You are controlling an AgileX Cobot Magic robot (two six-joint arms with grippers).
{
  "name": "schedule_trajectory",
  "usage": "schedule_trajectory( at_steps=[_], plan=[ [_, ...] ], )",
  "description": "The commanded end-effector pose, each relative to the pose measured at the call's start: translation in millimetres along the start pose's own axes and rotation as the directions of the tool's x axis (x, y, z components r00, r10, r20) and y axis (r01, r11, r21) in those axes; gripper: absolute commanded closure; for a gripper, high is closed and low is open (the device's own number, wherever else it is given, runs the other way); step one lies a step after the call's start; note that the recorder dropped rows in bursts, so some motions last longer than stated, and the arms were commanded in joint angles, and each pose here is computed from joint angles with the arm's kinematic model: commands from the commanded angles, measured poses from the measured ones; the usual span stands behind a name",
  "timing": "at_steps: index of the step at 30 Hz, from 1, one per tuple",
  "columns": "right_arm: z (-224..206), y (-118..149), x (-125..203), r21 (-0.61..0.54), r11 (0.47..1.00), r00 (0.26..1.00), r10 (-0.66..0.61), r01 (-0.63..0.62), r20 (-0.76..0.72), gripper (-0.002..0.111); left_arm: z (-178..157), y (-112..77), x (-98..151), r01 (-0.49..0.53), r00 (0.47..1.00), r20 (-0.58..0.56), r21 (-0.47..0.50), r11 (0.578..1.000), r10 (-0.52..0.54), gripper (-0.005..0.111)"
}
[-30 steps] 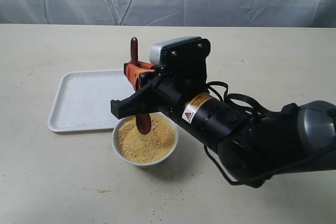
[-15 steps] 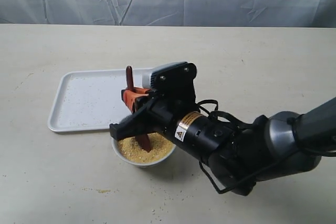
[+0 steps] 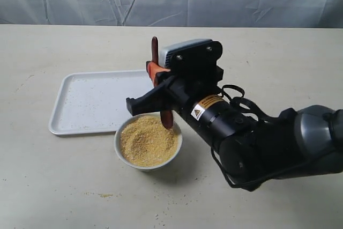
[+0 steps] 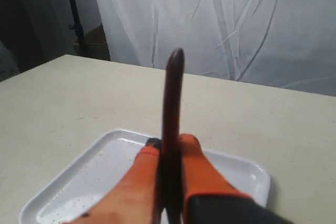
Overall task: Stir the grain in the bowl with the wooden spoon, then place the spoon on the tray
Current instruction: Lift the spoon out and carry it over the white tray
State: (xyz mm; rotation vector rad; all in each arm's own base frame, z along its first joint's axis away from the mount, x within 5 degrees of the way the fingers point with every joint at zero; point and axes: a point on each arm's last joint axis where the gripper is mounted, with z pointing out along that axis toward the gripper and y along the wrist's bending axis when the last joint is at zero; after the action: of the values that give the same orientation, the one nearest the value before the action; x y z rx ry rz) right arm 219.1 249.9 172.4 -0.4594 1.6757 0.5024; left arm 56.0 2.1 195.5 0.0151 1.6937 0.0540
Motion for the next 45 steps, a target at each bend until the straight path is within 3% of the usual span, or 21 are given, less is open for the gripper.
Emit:
schedule_trajectory(
  at_steps=[1, 8, 10, 13, 17, 19, 20, 22, 25, 28, 34, 38, 42, 45],
  plan=[
    [5, -1, 18, 0.001, 0.999, 0.998, -0.036, 0.036, -0.053, 0.109, 0, 0.2, 1, 0.007, 1.0, 0.004, -0.005, 1.0, -0.007, 0.106],
    [6, 17, 26, -0.192, 0.98, 0.998, 0.045, -0.053, -0.041, 0.109, 0, 0.2, 1, 0.007, 1.0, 0.004, -0.005, 1.0, -0.007, 0.106],
    [5, 17, 18, -0.189, 0.981, 0.999, 0.048, -0.05, -0.017, 0.109, 0, 0.2, 1, 0.007, 1.0, 0.004, -0.005, 1.0, -0.007, 0.106],
    [1, 17, 6, -0.185, 0.972, 0.989, -0.14, 0.148, 0.055, 0.109, 0, 0.2, 1, 0.007, 1.0, 0.004, -0.005, 1.0, -0.007, 0.106],
    [-5, 12, -23, -0.127, 0.984, 0.987, -0.11, 0.124, 0.114, 0.109, 0, 0.2, 1, 0.007, 1.0, 0.004, -0.005, 1.0, -0.007, 0.106],
    [7, 12, -46, -0.127, 0.968, 0.976, -0.217, 0.217, 0.015, 0.109, 0, 0.2, 1, 0.007, 1.0, 0.004, -0.005, 1.0, -0.007, 0.106],
    [21, 14, -57, -0.201, 0.943, 0.942, -0.298, 0.266, -0.154, 0.109, 0, 0.2, 1, 0.007, 1.0, 0.004, -0.005, 1.0, -0.007, 0.106],
    [46, 15, -80, -0.308, 0.914, 0.866, -0.366, 0.265, -0.341, 0.109, 0, 0.2, 1, 0.007, 1.0, 0.004, -0.005, 1.0, -0.007, 0.106],
    [86, 13, -115, -0.383, 0.882, 0.785, -0.435, 0.273, -0.441, 0.109, 0, 0.2, 1, 0.007, 1.0, 0.004, -0.005, 1.0, -0.007, 0.106],
    [127, 15, -109, -0.452, 0.836, 0.652, -0.533, 0.31, -0.539, 0.109, 0, 0.2, 1, 0.007, 1.0, 0.005, -0.005, 1.0, -0.007, 0.106],
    [176, 44, -66, -0.571, 0.696, 0.483, -0.715, 0.434, -0.505, 0.109, 0, 0.2, 1, 0.007, 1.0, 0.005, -0.005, 1.0, -0.007, 0.106],
    [186, 68, -28, -0.685, 0.533, 0.354, -0.845, 0.496, -0.402, 0.109, 0, 0.2, 1, 0.007, 1.0, 0.007, -0.005, 1.0, -0.007, 0.106],
    [191, 77, -2, -0.706, 0.396, 0.201, -0.916, 0.587, -0.347, 0.109, 0, 0.2, 1, 0.007, 1.0, 0.007, -0.005, 1.0, -0.007, 0.106],
    [193, 79, 9, -0.683, 0.412, 0.19, -0.906, 0.604, -0.378, 0.105, 0, 0.2, 1, 0.007, 1.0, 0.009, -0.005, 1.0, -0.007, 0.106]
  ],
)
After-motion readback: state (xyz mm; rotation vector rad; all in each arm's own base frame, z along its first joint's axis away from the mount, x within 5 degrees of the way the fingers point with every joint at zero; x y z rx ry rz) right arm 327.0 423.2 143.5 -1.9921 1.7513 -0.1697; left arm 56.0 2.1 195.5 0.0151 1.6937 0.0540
